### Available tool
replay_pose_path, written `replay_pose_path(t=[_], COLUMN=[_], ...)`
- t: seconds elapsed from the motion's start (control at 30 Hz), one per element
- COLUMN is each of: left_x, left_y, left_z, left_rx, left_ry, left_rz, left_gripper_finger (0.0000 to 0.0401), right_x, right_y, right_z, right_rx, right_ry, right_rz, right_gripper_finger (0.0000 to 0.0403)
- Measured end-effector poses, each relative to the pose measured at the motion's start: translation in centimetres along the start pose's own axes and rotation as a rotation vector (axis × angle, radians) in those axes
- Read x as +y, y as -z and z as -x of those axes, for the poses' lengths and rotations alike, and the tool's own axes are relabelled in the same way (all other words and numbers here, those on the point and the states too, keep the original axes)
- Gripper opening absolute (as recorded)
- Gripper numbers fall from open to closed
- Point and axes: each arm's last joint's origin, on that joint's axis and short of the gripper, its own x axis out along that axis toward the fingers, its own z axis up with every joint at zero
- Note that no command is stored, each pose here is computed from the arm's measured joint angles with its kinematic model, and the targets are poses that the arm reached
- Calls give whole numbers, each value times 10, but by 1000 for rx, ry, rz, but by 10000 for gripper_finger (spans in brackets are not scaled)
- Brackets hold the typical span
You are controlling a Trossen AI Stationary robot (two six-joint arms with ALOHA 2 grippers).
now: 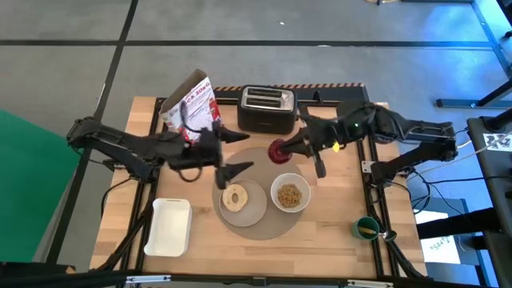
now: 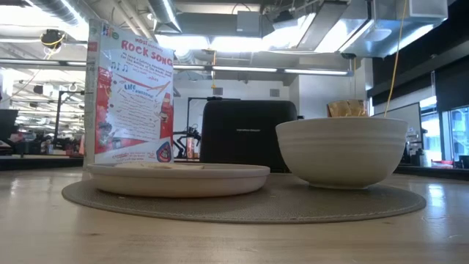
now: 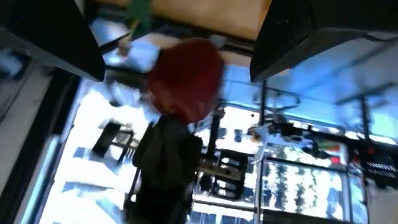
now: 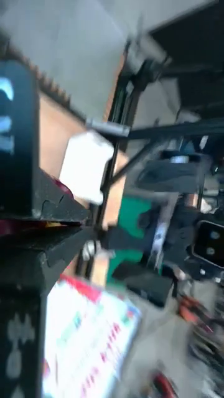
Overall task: Arrange a breakfast setting
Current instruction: Put the apple from the white bin on the gray plate
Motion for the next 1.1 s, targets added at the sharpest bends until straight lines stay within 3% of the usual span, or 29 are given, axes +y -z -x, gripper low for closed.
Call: replay_pose_path(t=[0.13, 0.27, 0.57, 0.77, 1.1], left_x=[0, -1, 10, 20, 23], left_y=[16, 25, 22, 19, 21], left_z=[-21, -43, -74, -81, -80], left_rx=[24, 52, 33, 38, 74], left_ry=[-22, 40, 19, 84, 72], left_rz=[-148, -198, -188, -143, -125], left_gripper_finger=[395, 395, 399, 396, 351], right_x=[-10, -18, -23, -25, -27], right_y=[1, 2, 9, 12, 7], right_z=[1, 1, -13, -20, -20], right_rx=[-8, -15, 19, 27, -23], right_ry=[-47, -20, 18, 36, 81], right_rz=[-161, -220, -263, -266, -248], right_gripper_finger=[0, 0, 0, 0, 0])
